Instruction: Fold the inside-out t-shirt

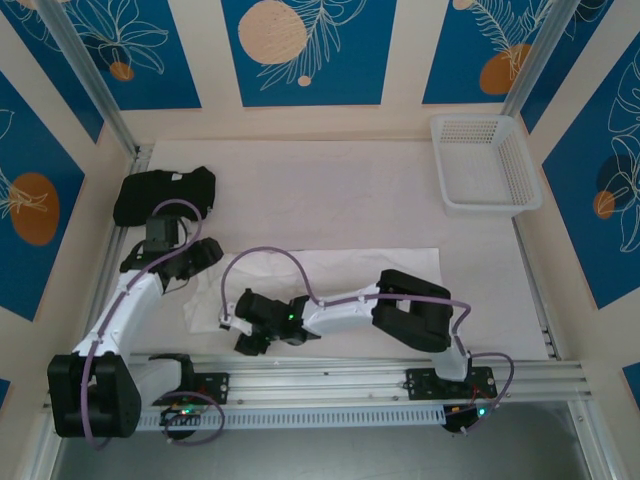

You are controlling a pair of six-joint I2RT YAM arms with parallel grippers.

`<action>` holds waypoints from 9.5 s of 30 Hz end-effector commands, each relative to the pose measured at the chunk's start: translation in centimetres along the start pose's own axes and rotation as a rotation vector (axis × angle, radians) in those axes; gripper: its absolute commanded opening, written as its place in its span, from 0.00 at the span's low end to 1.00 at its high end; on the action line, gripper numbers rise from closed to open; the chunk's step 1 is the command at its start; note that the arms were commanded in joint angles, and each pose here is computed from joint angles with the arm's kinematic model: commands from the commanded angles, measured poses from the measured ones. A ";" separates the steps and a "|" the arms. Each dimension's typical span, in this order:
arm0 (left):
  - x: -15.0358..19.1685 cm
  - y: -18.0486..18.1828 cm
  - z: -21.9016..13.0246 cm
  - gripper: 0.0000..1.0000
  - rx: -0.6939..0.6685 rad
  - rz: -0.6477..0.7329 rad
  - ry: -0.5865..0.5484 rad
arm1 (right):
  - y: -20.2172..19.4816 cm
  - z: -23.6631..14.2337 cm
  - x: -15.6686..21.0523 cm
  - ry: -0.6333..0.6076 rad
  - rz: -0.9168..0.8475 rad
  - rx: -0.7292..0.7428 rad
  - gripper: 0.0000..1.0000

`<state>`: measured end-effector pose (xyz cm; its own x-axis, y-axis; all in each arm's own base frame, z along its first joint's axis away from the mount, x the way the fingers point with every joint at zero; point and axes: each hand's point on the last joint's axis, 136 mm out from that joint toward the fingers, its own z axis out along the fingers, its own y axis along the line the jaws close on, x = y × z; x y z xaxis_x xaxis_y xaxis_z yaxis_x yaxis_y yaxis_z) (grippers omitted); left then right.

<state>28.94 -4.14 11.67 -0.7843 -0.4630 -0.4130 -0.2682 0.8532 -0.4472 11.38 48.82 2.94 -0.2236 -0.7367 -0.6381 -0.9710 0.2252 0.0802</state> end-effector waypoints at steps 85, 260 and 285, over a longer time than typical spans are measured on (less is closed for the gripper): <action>-0.8 -0.5 -1.4 0.61 0.064 -0.022 -0.040 | -13.9 -4.4 0.6 -0.046 0.793 -0.093 0.23; 6.0 -8.6 2.6 0.63 0.203 0.299 0.199 | -16.5 -11.7 4.1 -0.151 0.841 0.087 0.49; 6.1 -3.6 5.4 0.63 0.029 0.250 0.186 | -19.2 -13.5 13.0 -0.034 1.170 0.386 0.07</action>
<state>28.04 -12.35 6.98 -0.9165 -0.1902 -0.3518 -0.0305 0.9103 -0.4128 26.11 27.27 3.61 -0.9299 0.0010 -0.3679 -0.1619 0.8968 0.4118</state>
